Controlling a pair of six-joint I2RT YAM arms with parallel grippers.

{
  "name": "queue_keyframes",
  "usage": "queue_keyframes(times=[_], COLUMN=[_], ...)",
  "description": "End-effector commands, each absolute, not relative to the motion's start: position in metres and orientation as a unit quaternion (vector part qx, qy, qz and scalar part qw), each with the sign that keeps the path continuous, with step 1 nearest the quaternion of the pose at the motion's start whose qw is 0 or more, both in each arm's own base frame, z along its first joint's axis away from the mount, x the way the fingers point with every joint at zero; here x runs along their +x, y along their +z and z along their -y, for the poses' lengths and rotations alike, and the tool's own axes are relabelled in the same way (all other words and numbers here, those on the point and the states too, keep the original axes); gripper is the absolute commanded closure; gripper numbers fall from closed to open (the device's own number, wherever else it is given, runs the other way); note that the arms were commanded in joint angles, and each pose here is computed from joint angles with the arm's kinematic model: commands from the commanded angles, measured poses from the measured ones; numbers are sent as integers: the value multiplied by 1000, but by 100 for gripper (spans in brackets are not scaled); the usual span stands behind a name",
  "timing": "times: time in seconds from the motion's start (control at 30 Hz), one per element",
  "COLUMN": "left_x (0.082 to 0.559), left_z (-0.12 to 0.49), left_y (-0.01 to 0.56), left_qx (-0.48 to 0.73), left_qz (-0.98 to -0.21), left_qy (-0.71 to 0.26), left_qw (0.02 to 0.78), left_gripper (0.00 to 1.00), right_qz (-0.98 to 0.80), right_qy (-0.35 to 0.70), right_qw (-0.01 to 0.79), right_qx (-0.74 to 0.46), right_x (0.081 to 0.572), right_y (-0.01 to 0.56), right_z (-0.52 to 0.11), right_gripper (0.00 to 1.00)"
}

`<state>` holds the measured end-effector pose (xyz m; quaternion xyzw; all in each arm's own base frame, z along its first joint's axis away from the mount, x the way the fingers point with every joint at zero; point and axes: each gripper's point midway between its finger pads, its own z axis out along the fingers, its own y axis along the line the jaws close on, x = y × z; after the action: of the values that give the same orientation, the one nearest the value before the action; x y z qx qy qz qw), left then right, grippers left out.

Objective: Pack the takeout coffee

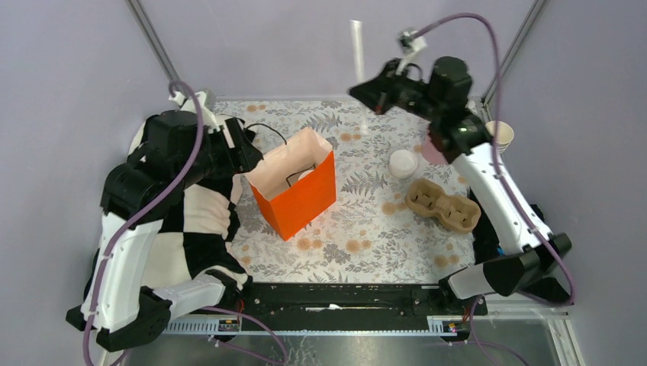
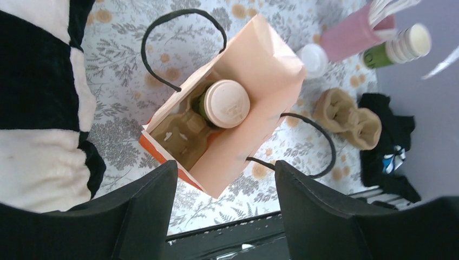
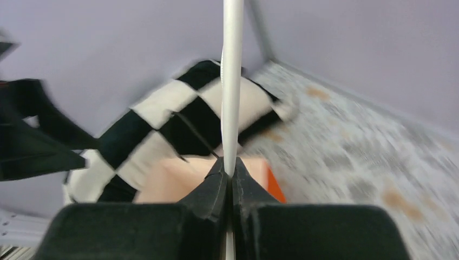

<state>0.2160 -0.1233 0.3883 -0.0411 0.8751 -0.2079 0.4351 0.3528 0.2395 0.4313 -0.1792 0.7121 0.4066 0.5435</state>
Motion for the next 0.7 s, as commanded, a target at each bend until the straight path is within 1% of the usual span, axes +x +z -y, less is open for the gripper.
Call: queue_keyframes(times=[0.0,0.1,0.2,0.3,0.47,0.57,0.63,0.67], left_x=[213,206,198,193,187,187,189,189], left_z=[114,107,100,96,95,96,98,100], left_y=[429,433,438,440,440,438,438,438], left_qx=[-85,-106,-123,-132,-137,-138,-135,-133], left_qz=[-829,-820,-810,-804,-803,-804,-806,-806], left_qy=[-239,-247,-252,-258,-265,-267,-268,-269], left_qw=[498,506,515,519,516,513,511,510], left_gripper=[30,30,29,29,29,29,29,29], right_qz=[-516,-474,-460,-445,-463,-473,-485,-488], right_qy=[501,513,505,493,496,489,482,479], right_qw=[634,637,640,654,629,629,626,628], right_qx=[-285,-327,-352,-363,-379,-376,-376,-372], right_x=[310,286,271,265,264,267,268,269], right_y=[525,516,484,454,410,398,393,395], right_z=[-335,-392,-432,-448,-458,-456,-455,-452], right_gripper=[100,100,100,100,99,82,64,51])
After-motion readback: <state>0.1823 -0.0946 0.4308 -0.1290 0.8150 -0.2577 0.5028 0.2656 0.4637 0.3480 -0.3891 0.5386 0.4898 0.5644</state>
